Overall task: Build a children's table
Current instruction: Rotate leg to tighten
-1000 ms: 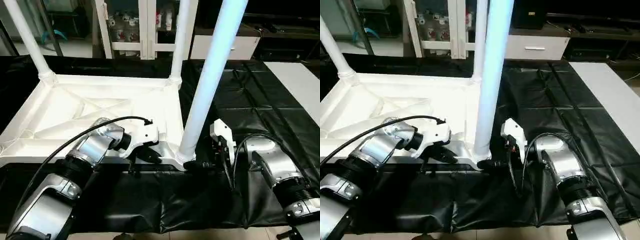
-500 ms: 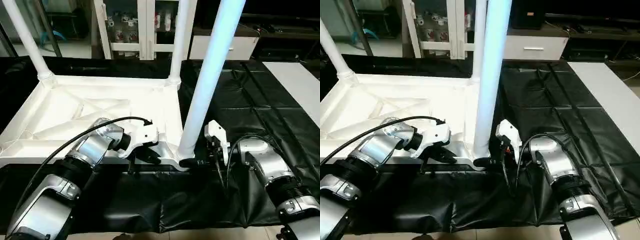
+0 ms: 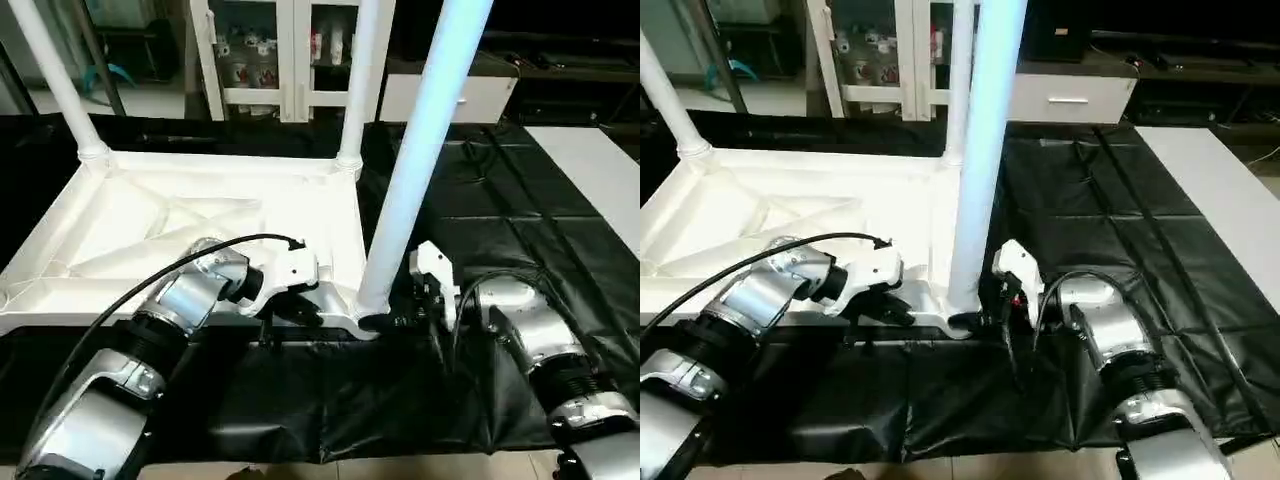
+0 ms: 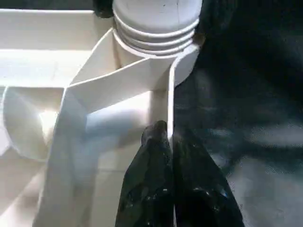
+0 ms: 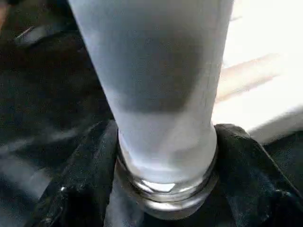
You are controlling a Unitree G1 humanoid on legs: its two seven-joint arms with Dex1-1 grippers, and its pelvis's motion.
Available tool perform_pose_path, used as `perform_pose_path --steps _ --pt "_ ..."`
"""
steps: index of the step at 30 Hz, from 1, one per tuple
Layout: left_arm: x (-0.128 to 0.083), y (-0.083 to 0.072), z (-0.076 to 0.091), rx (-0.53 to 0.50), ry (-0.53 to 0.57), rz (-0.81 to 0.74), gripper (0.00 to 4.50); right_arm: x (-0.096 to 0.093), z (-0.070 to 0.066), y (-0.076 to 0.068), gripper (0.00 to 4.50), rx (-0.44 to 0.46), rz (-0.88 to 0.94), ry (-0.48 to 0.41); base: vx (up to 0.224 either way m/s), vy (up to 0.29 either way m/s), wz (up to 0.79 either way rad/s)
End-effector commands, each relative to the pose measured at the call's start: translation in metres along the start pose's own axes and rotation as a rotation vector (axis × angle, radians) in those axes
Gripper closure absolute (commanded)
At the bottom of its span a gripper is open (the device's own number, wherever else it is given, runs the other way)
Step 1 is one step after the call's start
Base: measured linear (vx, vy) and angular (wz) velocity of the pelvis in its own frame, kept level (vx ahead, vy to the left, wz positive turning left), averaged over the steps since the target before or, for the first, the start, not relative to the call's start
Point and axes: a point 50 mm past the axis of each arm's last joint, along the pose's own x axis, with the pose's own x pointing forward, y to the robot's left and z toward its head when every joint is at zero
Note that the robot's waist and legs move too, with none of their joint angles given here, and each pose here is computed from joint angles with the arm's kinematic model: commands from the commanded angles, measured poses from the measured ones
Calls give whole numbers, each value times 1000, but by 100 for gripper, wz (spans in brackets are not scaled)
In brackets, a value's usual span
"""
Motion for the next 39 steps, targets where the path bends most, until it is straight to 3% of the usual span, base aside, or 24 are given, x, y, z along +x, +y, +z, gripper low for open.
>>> perform_pose_path --steps 1,3,5,7,11,15,16,19,22,25,28,29,30,36,39 --pt "23 -8 0 -59 -14 -6 450 10 5 -5 178 42 -121 -70 0 0 0" --pt "30 -4 6 -94 -43 60 450 19 2 -8 178 115 -255 -129 0 0 0" --pt "32 -2 7 -99 -43 84 450 22 1 -9 178 128 -293 -138 0 0 0" --pt "41 5 12 -119 -34 198 450 33 -4 -11 178 147 -460 -119 0 0 0" --pt "48 9 17 -151 -42 276 450 41 -6 -13 178 155 -579 -112 0 0 0" --pt "53 18 23 -159 -32 413 450 53 0 -16 179 191 -772 -130 0 0 0" --pt "53 23 26 -154 -39 504 450 59 3 -17 180 180 -872 -115 0 0 0" --pt "52 28 29 -146 -47 590 450 67 8 -15 180 138 -959 -107 0 0 0" --pt "53 29 30 -147 -55 610 450 71 12 -13 180 103 -956 -118 0 0 0" --pt "51 28 27 -162 -91 601 450 77 25 -8 180 117 -879 -263 0 0 0" --pt "49 27 23 -175 -108 575 450 75 29 -7 180 112 -854 -327 0 0 0" --pt "49 27 22 -176 -108 572 450 73 30 -7 180 96 -856 -331 0 0 0" --pt "48 26 20 -173 -110 557 450 71 30 -8 125 70 -855 -335 0 0 0" --pt "41 18 12 -133 -109 392 450 52 35 -14 76 -29 -765 -310 0 0 0" --pt "34 9 3 -93 -56 230 450 38 31 -16 51 -34 -574 -248 0 0 0"
